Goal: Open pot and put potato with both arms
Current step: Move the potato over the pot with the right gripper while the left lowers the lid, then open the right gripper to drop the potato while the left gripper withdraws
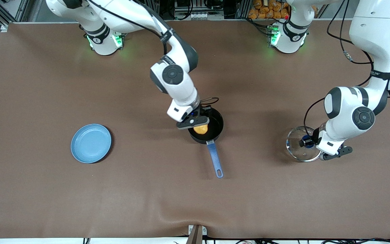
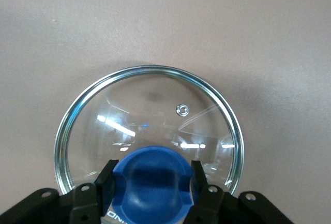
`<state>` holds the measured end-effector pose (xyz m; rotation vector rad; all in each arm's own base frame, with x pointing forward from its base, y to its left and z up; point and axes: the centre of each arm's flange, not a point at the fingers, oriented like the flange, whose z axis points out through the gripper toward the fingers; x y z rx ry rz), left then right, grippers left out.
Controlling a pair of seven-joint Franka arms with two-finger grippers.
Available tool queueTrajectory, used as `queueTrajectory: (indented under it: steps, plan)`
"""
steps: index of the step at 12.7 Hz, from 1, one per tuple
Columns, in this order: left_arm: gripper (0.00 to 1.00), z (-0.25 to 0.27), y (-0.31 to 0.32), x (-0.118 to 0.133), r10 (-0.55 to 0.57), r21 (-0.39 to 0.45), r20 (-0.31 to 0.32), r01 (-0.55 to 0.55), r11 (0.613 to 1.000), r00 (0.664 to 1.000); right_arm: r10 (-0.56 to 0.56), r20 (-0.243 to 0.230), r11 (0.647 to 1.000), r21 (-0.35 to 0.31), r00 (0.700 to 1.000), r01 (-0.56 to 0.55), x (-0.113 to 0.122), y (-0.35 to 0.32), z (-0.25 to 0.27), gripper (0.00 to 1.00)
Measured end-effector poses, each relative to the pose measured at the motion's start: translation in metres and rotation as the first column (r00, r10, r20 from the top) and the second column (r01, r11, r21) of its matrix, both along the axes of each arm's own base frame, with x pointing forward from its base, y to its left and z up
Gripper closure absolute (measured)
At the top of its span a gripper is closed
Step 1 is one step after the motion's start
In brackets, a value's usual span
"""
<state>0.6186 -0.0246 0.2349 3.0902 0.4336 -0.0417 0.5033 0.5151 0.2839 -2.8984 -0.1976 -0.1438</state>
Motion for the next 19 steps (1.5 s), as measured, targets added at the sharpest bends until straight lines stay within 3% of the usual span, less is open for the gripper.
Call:
queueTrajectory:
  steps: [3, 7, 11, 15, 19]
  plan:
    - [0.39, -0.011, -0.008, -0.003, -0.012, -0.006, -0.016, 0.012, 1.000, 1.000, 0.026, -0.017, 1.000, -0.017, 1.000, -0.026, -0.016, 0.013, -0.021, 0.41]
    - [0.39, -0.011, -0.012, -0.003, -0.031, -0.008, -0.013, 0.031, 0.999, 0.999, 0.026, -0.031, 0.999, -0.032, 0.999, -0.027, -0.017, 0.012, -0.038, 0.41]
    - [0.01, 0.007, -0.024, 0.005, -0.051, -0.014, 0.035, 0.052, 0.999, 0.998, 0.025, -0.007, 1.000, -0.015, 1.000, -0.025, -0.019, 0.016, -0.059, 0.41]
    - [0.00, 0.120, -0.043, 0.021, -0.078, -0.008, 0.179, 0.081, 0.997, 0.981, 0.031, -0.004, 0.999, -0.014, 1.000, -0.031, -0.024, 0.020, -0.077, 0.41]
    - [0.00, 0.276, -0.040, 0.003, -0.080, 0.028, 0.155, 0.077, 0.997, 0.985, 0.031, 0.004, 0.999, -0.009, 1.000, -0.031, -0.025, 0.021, -0.083, 0.41]
